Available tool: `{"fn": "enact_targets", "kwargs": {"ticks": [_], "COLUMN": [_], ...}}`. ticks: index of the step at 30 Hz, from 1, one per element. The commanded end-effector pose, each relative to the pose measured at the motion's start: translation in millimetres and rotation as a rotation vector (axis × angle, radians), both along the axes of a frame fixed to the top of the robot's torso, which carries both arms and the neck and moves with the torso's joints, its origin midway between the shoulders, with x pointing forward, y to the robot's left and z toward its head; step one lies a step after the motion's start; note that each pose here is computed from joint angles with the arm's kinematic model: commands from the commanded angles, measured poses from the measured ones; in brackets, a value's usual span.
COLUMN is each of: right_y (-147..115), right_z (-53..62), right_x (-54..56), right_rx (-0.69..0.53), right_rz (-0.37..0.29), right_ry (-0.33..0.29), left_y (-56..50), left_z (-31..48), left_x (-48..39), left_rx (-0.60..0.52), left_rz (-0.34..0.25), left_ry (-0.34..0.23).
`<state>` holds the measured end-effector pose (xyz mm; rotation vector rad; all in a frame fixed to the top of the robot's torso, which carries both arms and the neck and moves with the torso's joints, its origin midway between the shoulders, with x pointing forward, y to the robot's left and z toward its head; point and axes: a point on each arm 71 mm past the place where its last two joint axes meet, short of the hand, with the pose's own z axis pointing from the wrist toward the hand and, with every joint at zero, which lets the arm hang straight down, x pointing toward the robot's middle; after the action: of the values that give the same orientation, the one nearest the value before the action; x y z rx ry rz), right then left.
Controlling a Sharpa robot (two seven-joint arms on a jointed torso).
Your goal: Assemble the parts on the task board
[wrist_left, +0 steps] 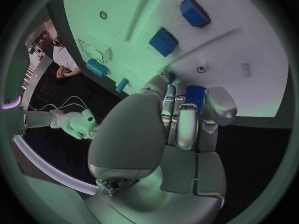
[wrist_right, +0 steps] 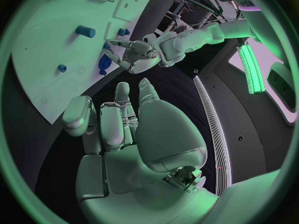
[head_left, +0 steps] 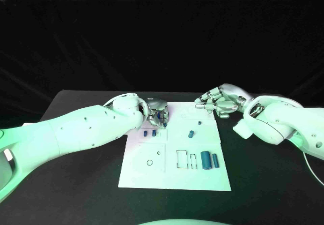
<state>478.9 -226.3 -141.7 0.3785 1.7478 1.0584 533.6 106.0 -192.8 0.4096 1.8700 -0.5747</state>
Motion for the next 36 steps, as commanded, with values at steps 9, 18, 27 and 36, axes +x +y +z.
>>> {"fn": "enact_targets", "kwargs": {"ticks": [9, 18, 27, 36], "right_y": [2.2, 2.9, 3.0, 3.4], "right_z": [0.3, 0.3, 0.3, 0.3], "right_x": [-1.0, -1.3, -1.5, -1.7], "right_rx": [0.000, 0.000, 0.000, 0.000], "right_rz": [0.016, 0.018, 0.019, 0.021], "right_ry": [-0.008, -0.007, -0.006, -0.006], "left_y": [-4.1, -7.8, -8.8, -8.6], "left_z": [-3.5, -4.2, -4.8, -5.1], "left_x": [0.6, 0.1, -0.4, 0.9], "left_rx": [0.033, 0.026, 0.023, 0.015], "left_rz": [0.000, -0.005, -0.006, -0.003], "left_ry": [0.012, 0.017, 0.031, 0.036]}}
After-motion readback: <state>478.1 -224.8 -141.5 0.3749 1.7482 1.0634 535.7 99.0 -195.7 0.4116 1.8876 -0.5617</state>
